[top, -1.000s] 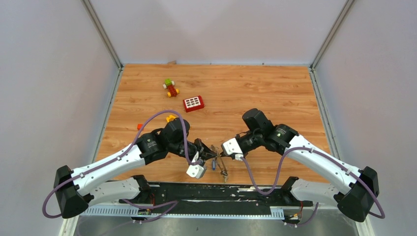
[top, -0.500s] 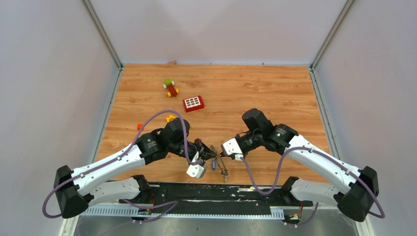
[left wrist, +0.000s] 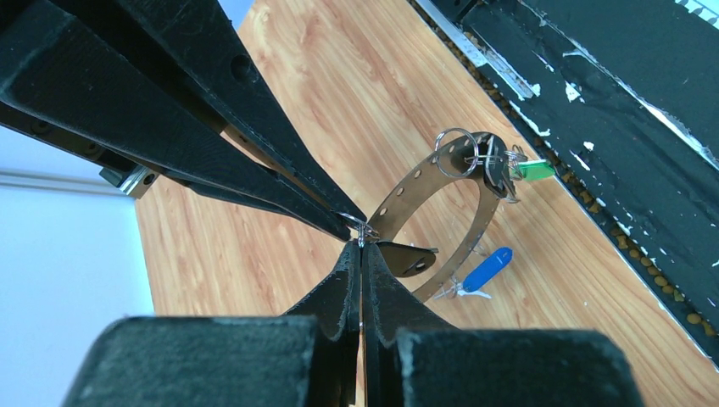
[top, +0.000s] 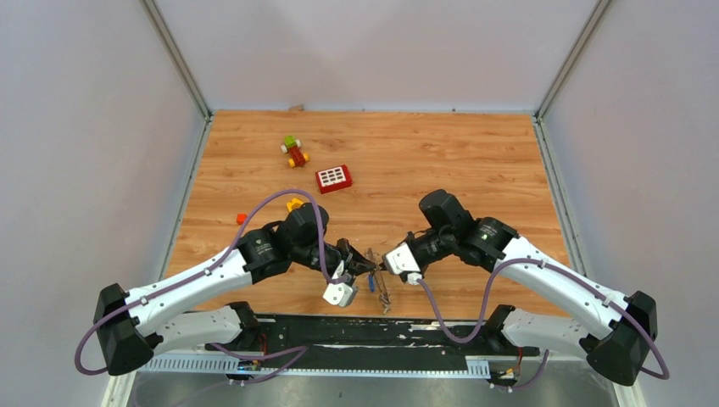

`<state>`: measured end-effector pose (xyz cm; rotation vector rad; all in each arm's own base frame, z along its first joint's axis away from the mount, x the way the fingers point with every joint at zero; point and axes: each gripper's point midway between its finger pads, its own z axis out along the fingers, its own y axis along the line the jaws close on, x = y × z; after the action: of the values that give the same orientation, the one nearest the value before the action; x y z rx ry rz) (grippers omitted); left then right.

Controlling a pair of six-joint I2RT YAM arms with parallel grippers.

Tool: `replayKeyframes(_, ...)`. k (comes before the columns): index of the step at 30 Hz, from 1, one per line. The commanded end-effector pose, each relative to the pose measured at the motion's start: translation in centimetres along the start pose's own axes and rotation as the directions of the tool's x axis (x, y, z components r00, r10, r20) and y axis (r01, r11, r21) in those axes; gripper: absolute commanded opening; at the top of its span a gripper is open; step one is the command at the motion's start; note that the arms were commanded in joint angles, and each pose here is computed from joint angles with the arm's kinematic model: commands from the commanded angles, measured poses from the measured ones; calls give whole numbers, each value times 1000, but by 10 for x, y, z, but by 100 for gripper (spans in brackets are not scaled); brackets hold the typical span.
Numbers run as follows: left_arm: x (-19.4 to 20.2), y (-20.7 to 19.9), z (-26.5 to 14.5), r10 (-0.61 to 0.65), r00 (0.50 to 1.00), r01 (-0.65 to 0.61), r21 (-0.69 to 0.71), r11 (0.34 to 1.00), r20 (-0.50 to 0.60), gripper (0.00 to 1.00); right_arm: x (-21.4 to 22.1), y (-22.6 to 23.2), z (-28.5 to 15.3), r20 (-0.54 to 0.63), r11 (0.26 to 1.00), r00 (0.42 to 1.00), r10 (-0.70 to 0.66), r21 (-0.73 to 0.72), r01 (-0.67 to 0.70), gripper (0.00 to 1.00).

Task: Put the keys on the keyring

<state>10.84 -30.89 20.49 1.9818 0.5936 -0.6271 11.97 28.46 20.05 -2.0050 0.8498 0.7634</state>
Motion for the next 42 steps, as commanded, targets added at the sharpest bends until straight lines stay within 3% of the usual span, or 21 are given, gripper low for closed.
replayKeyframes(1,-8,1,3,11,999,-11,0,1000,39,0,-17,-13,-3,42,995,995,-89,41,88,0)
replayKeyframes(42,0,-2,-2,58,998,-59,-10,998,-8,0,-25,-34,-17,66,992,996,58,105,-65,0)
